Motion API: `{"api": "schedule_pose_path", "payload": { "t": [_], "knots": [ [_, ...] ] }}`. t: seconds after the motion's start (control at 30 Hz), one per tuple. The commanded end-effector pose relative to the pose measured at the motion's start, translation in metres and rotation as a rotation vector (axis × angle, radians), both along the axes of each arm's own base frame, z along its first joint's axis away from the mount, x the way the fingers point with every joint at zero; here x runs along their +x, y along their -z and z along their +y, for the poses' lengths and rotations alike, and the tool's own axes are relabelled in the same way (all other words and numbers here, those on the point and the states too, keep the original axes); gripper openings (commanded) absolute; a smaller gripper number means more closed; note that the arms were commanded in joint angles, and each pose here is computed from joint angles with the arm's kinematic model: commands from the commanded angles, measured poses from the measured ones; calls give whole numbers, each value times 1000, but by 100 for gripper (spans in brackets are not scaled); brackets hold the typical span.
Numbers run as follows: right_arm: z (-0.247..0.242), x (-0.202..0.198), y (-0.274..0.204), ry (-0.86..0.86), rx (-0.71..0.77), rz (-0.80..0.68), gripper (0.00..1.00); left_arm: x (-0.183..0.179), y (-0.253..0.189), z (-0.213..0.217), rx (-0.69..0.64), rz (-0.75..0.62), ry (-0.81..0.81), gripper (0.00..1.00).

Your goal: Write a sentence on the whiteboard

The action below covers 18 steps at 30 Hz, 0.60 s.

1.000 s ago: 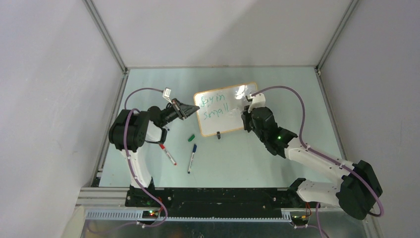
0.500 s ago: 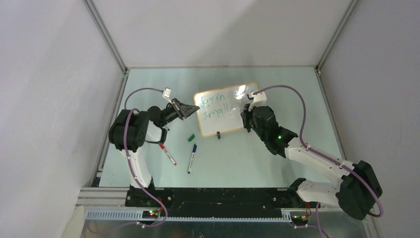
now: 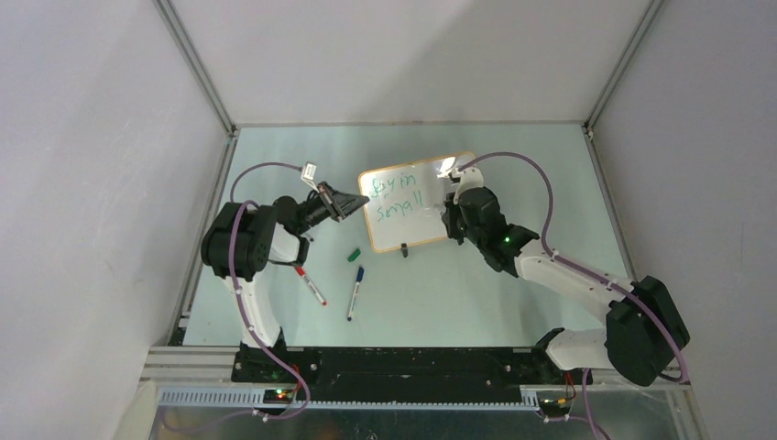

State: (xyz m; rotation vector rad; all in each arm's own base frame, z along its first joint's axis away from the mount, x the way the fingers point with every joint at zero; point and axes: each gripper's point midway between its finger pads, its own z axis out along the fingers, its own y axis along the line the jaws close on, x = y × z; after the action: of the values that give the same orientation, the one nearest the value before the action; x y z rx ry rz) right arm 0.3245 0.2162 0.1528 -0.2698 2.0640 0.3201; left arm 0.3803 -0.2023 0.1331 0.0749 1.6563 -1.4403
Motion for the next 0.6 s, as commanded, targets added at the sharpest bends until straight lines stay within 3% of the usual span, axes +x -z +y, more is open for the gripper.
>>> {"api": "schedule_pose_path", "payload": {
  "t": [0.0, 0.57],
  "knots": [
    [13, 5, -21, -32, 54, -10, 0, 0, -16, -6, -8, -75, 21, 0],
    [23, 4, -5, -67, 11, 45, 0, -1, -17, -6, -8, -76, 23, 0]
  ]
}}
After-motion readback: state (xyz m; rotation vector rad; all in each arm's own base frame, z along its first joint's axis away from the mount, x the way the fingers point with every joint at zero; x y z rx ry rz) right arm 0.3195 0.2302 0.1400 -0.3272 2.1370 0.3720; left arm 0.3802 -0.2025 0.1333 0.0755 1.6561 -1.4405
